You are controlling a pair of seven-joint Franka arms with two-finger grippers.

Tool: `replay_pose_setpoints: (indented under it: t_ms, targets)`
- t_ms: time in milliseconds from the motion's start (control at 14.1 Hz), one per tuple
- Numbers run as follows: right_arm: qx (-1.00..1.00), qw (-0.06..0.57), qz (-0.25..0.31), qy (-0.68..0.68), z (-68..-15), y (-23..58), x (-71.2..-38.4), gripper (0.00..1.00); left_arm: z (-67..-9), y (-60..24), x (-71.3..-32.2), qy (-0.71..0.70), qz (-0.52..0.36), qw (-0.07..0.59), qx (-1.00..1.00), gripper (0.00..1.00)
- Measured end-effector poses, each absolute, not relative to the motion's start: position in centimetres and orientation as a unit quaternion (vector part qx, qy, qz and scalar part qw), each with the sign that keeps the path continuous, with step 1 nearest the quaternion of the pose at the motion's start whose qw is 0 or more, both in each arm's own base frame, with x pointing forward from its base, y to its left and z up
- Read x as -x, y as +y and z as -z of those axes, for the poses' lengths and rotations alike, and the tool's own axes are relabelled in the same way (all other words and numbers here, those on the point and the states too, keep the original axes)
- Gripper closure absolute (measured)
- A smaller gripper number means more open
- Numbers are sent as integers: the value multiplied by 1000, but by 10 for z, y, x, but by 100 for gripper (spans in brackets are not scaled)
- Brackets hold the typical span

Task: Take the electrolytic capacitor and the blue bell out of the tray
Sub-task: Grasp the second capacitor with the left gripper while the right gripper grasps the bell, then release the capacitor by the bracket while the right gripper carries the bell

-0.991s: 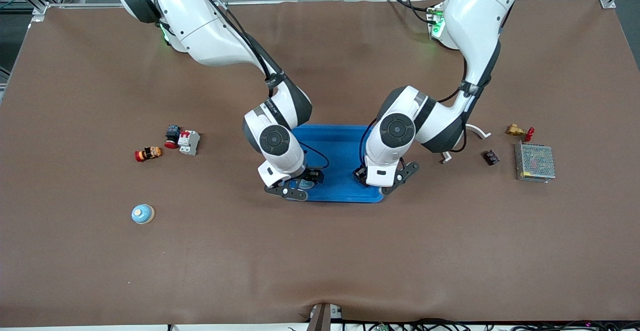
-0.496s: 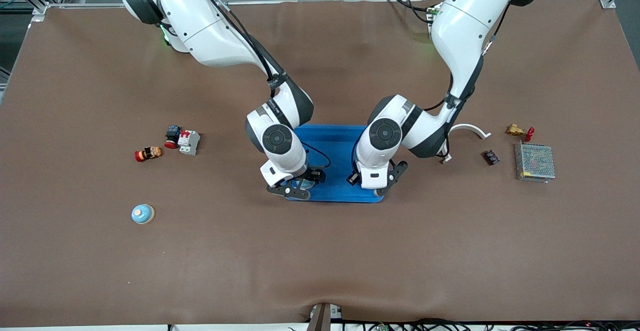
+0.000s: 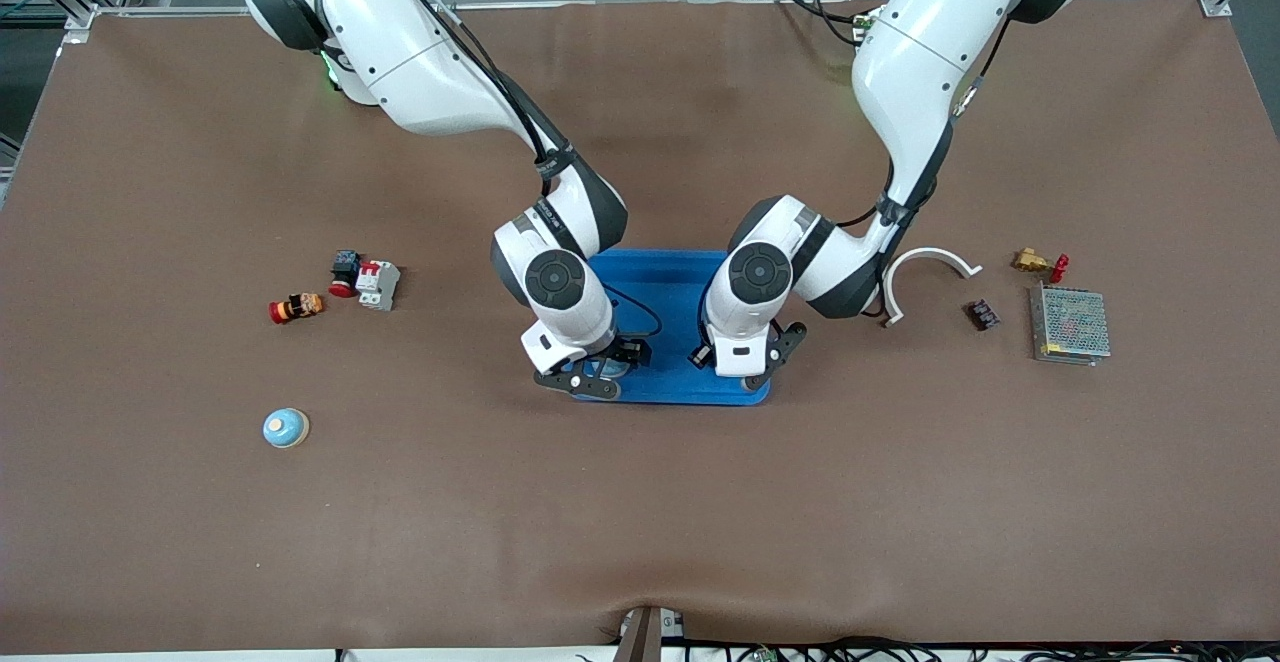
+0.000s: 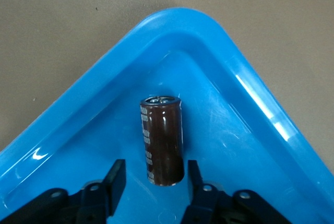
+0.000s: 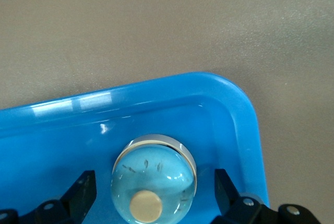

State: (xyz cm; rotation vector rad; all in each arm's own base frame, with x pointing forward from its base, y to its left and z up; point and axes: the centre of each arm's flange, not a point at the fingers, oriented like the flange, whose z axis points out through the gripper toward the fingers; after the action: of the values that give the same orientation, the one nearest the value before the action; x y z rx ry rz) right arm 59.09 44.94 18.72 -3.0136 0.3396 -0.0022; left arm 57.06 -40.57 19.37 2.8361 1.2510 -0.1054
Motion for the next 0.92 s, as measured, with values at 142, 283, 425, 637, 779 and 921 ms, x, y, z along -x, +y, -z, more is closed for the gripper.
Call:
replay_pose_setpoints:
  t_ms: [142,283,425,637,779,921]
  targets:
    - [992,54,1,112,-187,449,-591,0,-193,-405,-571,404,34,20,-914,54]
    - [992,54,1,112,-187,449,-591,0,-193,-405,-571,404,33,20,-914,65]
    - [992,54,1,112,-187,449,-591,5,-194,-404,-572,404,33,20,-914,67]
    - [992,54,1,112,-187,449,-591,19,-196,-404,-574,405,31,22,-913,67]
    - [992,55,2,112,-188,450,-591,34,-210,-403,-578,406,30,20,-913,67]
    - [992,56,3,112,-189,450,-592,35,-241,-400,-582,407,27,16,-913,67]
